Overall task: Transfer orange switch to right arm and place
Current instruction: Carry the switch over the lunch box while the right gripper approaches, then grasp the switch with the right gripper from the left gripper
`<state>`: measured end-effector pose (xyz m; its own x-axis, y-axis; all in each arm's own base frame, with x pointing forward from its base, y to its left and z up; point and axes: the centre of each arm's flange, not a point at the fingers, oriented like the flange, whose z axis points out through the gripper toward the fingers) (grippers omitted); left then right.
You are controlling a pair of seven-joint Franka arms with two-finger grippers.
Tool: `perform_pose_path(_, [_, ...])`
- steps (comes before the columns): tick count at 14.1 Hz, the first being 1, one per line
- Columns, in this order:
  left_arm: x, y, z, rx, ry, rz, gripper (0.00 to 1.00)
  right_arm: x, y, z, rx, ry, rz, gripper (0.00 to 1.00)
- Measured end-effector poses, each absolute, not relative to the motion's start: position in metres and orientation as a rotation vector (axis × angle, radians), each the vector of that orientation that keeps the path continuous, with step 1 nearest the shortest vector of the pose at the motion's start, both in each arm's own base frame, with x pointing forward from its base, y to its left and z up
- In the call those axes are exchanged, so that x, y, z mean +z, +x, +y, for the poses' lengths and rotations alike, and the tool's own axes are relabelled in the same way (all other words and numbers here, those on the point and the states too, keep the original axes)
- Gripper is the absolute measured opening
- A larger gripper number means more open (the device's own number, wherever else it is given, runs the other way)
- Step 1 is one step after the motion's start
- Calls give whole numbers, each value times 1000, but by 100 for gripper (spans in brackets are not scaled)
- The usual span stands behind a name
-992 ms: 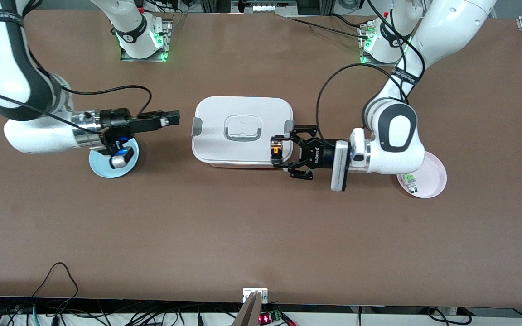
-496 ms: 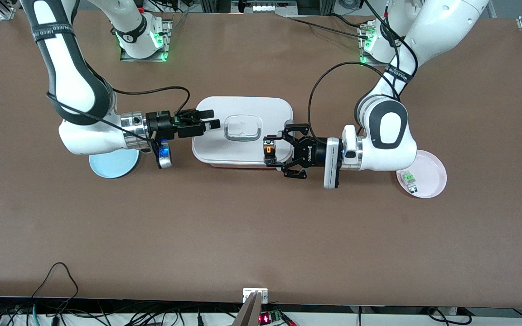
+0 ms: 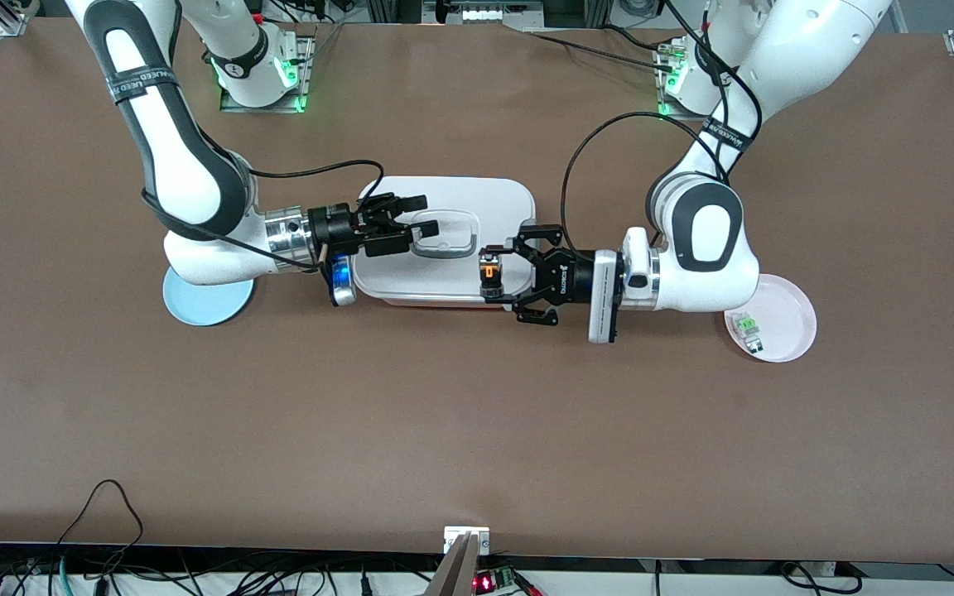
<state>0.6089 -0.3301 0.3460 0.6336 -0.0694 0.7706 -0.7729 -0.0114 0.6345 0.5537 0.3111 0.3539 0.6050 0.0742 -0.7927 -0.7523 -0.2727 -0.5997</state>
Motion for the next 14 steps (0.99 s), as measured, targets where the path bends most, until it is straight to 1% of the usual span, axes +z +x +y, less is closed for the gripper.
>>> perform_pose_path(4, [338,594,-348,625,1485,-773,73,353,560,311,860,-1618,610,100])
perform_pose_path(8, [338,594,-347,626,1485,-773,73,335,565,312,864,-1607,641,100])
perform_pose_path(14, [338,594,-348,626,1485,-774,73,336,576,317,838,-1591,648,100])
